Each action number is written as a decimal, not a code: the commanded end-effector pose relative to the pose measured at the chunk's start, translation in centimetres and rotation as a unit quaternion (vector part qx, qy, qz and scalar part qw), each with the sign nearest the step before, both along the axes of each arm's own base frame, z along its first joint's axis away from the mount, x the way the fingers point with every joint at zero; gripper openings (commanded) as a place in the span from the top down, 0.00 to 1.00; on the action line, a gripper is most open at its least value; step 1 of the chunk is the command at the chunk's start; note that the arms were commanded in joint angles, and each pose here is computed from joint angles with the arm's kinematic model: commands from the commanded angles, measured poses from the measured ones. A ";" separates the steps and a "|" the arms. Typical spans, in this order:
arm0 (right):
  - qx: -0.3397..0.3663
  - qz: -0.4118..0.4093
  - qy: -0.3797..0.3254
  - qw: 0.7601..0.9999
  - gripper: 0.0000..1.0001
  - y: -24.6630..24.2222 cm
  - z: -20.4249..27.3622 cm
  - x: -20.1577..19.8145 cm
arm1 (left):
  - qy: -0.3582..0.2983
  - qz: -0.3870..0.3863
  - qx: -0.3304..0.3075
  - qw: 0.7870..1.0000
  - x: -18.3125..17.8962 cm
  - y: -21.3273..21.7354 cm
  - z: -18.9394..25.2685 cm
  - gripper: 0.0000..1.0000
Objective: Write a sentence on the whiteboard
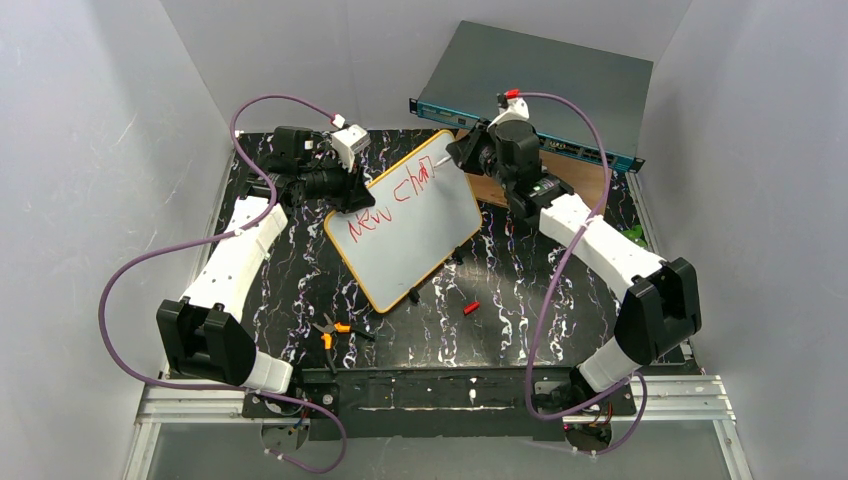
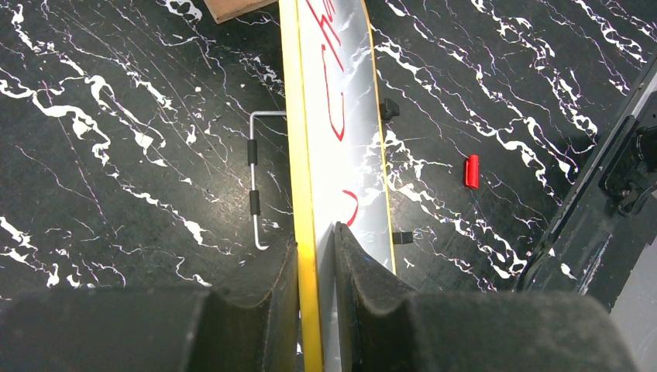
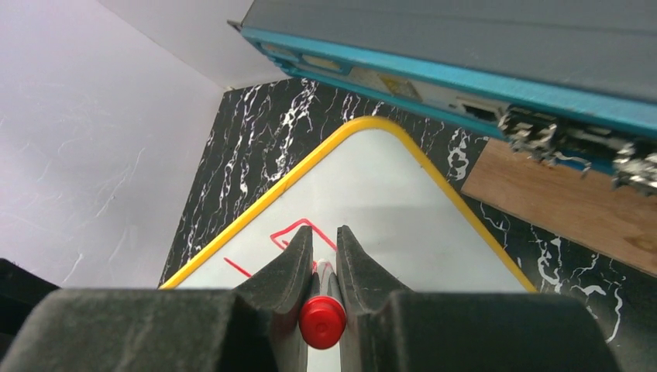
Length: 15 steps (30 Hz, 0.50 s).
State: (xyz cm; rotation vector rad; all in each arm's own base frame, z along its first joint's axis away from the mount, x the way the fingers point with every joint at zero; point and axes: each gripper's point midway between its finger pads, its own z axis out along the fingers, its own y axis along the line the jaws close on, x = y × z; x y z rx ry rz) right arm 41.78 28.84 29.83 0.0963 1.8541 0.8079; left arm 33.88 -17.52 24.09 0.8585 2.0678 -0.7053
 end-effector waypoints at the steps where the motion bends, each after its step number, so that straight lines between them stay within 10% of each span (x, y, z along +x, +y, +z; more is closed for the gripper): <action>1: 0.032 -0.023 -0.048 0.998 0.99 -1.3 4.2 1.1 | -0.043 -0.015 0.026 0.999 -0.1 0.4 0.9 1.00; 15: 0.037 -0.030 -0.057 0.997 0.99 -1.2 5.4 3.1 | -0.043 -0.015 0.025 0.999 0.1 0.4 0.9 1.00</action>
